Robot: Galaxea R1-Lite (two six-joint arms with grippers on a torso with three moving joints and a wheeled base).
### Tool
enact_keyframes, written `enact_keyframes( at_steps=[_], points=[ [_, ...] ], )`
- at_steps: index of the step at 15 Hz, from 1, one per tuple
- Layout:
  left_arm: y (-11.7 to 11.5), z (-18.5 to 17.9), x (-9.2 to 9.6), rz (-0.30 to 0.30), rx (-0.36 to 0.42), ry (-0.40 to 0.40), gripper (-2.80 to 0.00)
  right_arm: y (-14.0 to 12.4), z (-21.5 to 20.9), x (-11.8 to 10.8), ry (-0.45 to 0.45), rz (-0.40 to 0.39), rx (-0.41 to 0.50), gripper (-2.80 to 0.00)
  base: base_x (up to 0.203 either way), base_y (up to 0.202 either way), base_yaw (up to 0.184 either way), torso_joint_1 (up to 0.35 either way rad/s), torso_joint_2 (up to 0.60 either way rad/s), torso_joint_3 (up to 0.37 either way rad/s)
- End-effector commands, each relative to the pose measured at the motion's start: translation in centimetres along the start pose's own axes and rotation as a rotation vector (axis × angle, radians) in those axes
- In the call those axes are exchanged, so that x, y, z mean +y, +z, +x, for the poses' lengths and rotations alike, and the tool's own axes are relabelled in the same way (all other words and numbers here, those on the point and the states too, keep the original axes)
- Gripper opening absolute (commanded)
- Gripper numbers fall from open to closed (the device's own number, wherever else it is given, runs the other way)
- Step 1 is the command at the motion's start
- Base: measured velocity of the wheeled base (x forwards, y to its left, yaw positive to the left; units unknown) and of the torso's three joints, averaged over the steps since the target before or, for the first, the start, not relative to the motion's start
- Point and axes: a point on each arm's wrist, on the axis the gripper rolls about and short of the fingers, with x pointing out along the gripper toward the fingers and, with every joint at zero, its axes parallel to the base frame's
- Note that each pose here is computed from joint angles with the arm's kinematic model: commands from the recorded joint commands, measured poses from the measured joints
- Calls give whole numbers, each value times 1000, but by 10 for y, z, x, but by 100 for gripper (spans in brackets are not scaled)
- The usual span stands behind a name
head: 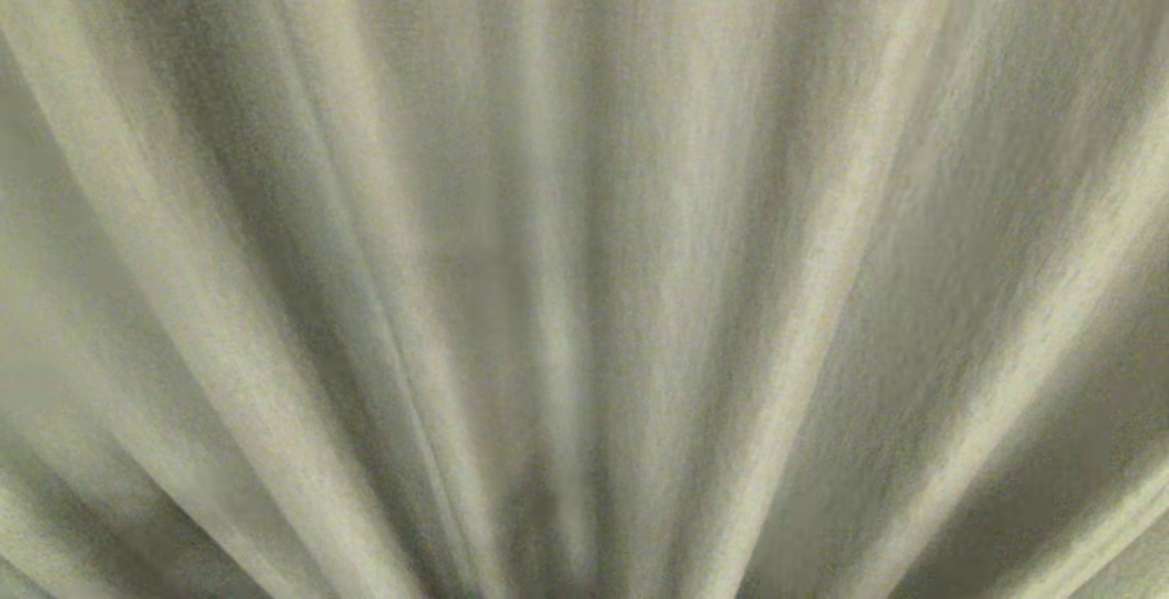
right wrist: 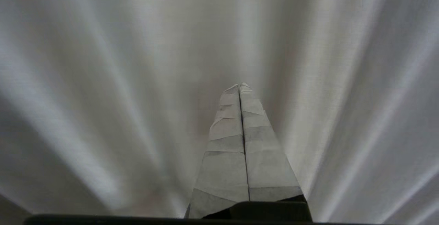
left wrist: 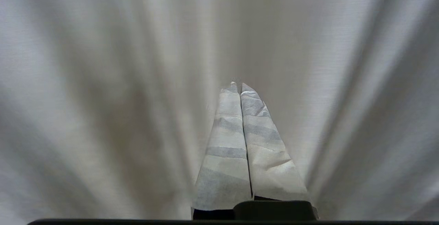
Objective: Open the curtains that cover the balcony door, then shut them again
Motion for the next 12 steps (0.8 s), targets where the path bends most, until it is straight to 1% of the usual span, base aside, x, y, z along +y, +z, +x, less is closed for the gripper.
enact_keyframes(
  at_steps=[1, 12],
  points=[
    [0, 0, 0, 0, -2, 0, -280, 0, 0, 0, 0, 0, 0, -280, 0, -195, 1, 2, 2, 1],
    [0, 0, 0, 0, -2, 0, -280, 0, 0, 0, 0, 0, 1, -280, 0, -193, 0, 1, 3, 3]
  ],
)
